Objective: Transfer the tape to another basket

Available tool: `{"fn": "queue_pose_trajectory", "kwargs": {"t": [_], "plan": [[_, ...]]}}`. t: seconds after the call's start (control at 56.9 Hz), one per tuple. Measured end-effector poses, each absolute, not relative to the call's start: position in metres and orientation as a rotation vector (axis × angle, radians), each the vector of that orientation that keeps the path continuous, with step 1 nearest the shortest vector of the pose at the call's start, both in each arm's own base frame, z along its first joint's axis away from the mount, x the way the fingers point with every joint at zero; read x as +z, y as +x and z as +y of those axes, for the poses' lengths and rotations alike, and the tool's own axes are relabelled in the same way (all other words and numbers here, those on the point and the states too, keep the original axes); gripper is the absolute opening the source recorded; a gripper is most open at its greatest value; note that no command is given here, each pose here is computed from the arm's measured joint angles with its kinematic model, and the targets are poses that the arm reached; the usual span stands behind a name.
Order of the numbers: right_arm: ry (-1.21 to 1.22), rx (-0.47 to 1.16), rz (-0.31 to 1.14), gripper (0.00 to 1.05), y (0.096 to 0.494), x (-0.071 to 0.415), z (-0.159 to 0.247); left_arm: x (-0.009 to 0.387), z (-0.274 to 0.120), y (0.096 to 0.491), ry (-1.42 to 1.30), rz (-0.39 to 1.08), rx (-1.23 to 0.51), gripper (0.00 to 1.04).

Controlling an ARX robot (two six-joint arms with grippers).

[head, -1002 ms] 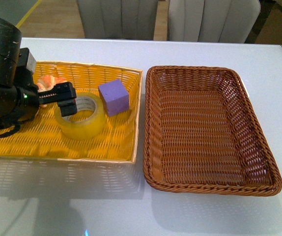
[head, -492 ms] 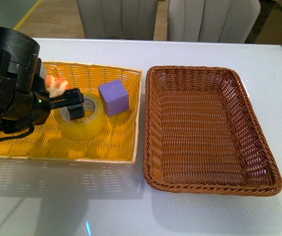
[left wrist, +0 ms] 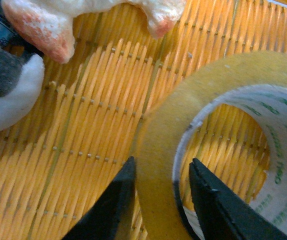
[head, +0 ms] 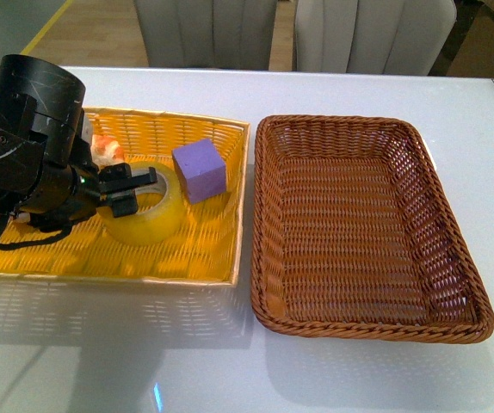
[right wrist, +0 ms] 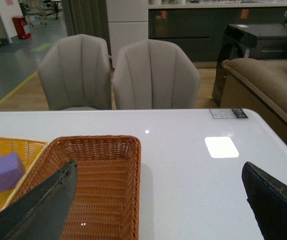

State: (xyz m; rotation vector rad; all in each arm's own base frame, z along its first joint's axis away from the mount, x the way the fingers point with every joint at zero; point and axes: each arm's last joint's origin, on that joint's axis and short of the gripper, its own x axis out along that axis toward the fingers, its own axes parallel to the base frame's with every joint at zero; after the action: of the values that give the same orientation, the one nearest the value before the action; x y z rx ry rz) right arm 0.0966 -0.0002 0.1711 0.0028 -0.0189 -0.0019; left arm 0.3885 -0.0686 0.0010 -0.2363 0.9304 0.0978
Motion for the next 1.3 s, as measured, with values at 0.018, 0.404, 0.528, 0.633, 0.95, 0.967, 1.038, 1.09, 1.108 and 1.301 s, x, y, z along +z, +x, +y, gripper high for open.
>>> {"fn": "queue_pose_trajectory", "kwargs": {"t": [0.018, 0.404, 0.528, 0.633, 0.95, 0.967, 1.038, 1.09, 1.108, 1.301], "plan": [[0.003, -0.002, -0.019, 0.96, 0.097, 0.171, 0.0, 0.001, -0.069, 0.389, -0.236, 0.929, 0.099, 0.21], [0.003, -0.002, -0.019, 0.96, 0.097, 0.171, 0.0, 0.007, -0.058, 0.369, -0.256, 0.888, 0.154, 0.16], [0.003, -0.002, -0.019, 0.96, 0.097, 0.171, 0.0, 0.02, -0.056, 0.358, -0.271, 0.853, 0.162, 0.16], [0.003, -0.002, -0.019, 0.96, 0.097, 0.171, 0.0, 0.042, -0.058, 0.356, -0.281, 0.798, 0.146, 0.16], [0.003, -0.002, -0.019, 0.96, 0.097, 0.171, 0.0, 0.095, -0.116, 0.358, -0.243, 0.708, -0.065, 0.16], [0.003, -0.002, -0.019, 0.96, 0.097, 0.171, 0.0, 0.096, -0.118, 0.359, -0.241, 0.709, -0.072, 0.16], [0.003, -0.002, -0.019, 0.96, 0.097, 0.171, 0.0, 0.1, -0.135, 0.361, -0.22, 0.717, -0.129, 0.16], [0.003, -0.002, -0.019, 0.96, 0.097, 0.171, 0.0, 0.101, -0.15, 0.364, -0.205, 0.725, -0.168, 0.16], [0.003, -0.002, -0.019, 0.96, 0.097, 0.171, 0.0, 0.101, -0.153, 0.365, -0.203, 0.728, -0.175, 0.16], [0.003, -0.002, -0.019, 0.96, 0.097, 0.171, 0.0, 0.095, -0.203, 0.371, -0.153, 0.768, -0.271, 0.15]]}}
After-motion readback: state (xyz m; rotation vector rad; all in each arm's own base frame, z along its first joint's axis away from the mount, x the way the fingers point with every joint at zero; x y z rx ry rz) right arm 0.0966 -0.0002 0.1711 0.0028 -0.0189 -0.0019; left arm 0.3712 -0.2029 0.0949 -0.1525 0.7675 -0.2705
